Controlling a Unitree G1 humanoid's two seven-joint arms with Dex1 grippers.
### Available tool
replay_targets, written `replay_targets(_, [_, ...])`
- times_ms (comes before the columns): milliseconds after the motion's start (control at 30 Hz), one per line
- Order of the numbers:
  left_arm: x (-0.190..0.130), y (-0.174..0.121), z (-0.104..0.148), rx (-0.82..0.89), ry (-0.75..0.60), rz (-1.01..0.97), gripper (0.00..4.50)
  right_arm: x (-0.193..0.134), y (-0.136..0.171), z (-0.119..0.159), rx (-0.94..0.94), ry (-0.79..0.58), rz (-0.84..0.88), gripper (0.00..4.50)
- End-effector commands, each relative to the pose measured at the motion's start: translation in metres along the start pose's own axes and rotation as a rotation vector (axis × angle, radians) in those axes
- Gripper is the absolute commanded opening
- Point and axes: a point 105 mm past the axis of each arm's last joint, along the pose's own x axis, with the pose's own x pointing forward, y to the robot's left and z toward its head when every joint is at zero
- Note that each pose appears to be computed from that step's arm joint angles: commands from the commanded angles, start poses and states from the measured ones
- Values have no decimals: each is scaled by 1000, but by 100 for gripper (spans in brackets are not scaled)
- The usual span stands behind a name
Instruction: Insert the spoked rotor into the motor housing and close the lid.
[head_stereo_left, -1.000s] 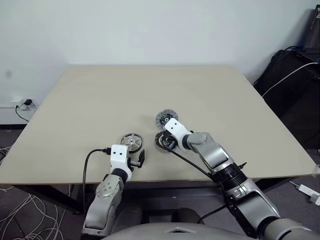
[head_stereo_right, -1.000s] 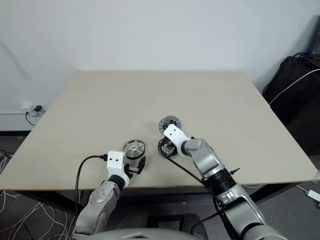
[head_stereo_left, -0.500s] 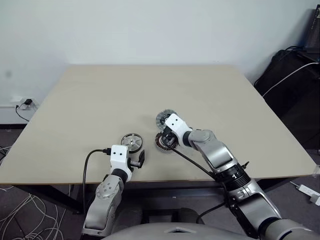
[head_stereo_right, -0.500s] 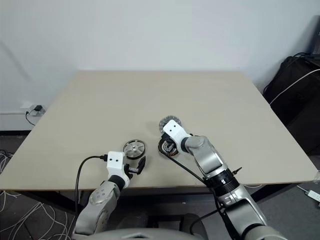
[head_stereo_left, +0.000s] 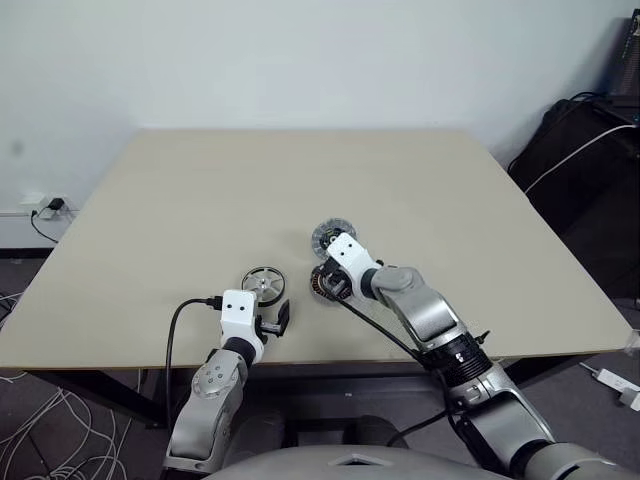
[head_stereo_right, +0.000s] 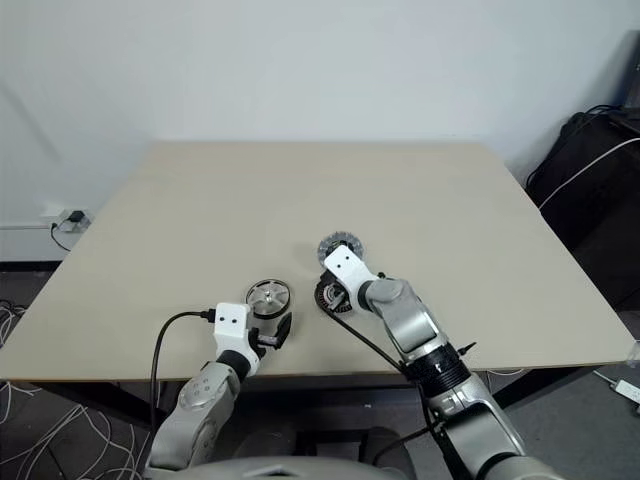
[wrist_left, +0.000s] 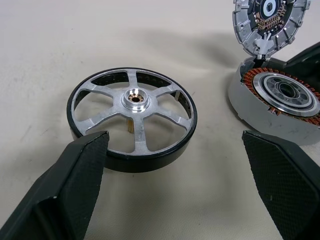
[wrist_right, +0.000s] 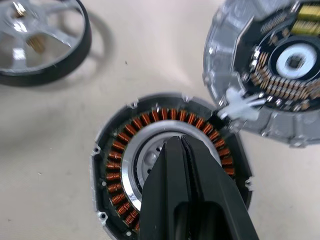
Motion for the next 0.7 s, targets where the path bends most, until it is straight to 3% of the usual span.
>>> replay_targets(33, [0,-1,15,1,-58,-4,450,2,-9,2,-3,-9,-27,3])
replay_targets(167, [0,-1,15,2,-59,-3,450,5,-11,-5,10,6,-33,3])
replay_targets(533, [2,-3,14,5,-54,-20,450,-16,-14,22,-25,-102,-41,3])
replay_targets(700, [2,-4,14,6,-53,-24,450,-16,-10,18,-21,-91,-30,3])
